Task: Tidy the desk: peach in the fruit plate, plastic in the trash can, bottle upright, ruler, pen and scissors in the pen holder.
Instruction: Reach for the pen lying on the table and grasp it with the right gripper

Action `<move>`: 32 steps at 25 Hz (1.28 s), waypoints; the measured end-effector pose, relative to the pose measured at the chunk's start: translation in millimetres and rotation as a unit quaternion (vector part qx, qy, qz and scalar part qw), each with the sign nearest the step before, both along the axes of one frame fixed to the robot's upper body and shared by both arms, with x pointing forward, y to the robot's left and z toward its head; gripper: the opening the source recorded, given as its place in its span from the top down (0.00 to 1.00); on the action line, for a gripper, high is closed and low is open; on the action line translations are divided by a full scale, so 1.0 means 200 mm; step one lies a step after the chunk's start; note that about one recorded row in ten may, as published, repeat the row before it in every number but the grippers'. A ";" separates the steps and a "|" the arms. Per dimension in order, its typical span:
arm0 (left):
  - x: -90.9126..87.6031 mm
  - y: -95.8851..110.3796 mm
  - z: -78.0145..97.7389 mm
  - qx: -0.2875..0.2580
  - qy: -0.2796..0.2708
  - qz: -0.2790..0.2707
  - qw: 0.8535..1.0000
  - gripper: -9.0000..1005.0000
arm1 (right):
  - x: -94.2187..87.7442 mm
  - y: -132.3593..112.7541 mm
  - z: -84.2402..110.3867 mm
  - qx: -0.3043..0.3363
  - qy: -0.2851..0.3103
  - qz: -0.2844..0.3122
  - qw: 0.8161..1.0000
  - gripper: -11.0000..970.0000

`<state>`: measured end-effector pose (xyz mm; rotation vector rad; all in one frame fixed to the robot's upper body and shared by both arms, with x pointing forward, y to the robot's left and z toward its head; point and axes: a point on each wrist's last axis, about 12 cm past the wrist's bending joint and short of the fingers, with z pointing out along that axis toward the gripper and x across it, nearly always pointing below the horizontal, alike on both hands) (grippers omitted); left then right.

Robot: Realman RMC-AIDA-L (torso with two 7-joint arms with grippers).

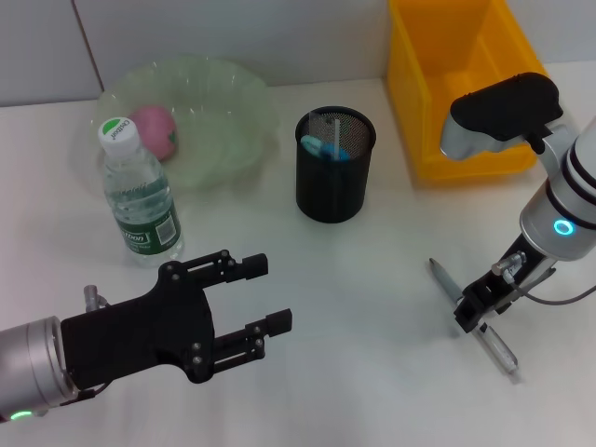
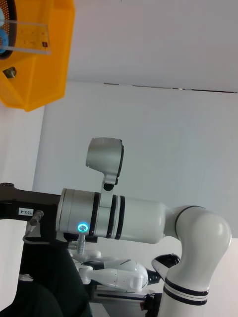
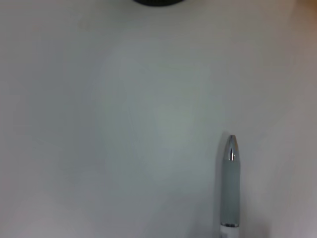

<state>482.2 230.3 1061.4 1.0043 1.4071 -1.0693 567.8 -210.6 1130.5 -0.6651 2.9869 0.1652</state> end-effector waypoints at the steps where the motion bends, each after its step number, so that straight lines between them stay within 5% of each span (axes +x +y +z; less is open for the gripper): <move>1: 0.00 0.00 0.00 0.000 0.000 0.000 1.000 0.36 | 0.00 0.00 0.00 0.000 0.000 0.000 1.000 0.47; 28: 0.00 0.00 0.00 -0.001 0.000 -0.001 1.000 0.36 | 0.00 0.00 -0.02 -0.003 0.011 0.000 1.000 0.48; 32: 0.00 0.00 0.00 -0.001 0.000 -0.001 1.000 0.36 | 0.00 0.00 -0.02 -0.003 0.011 0.000 1.000 0.59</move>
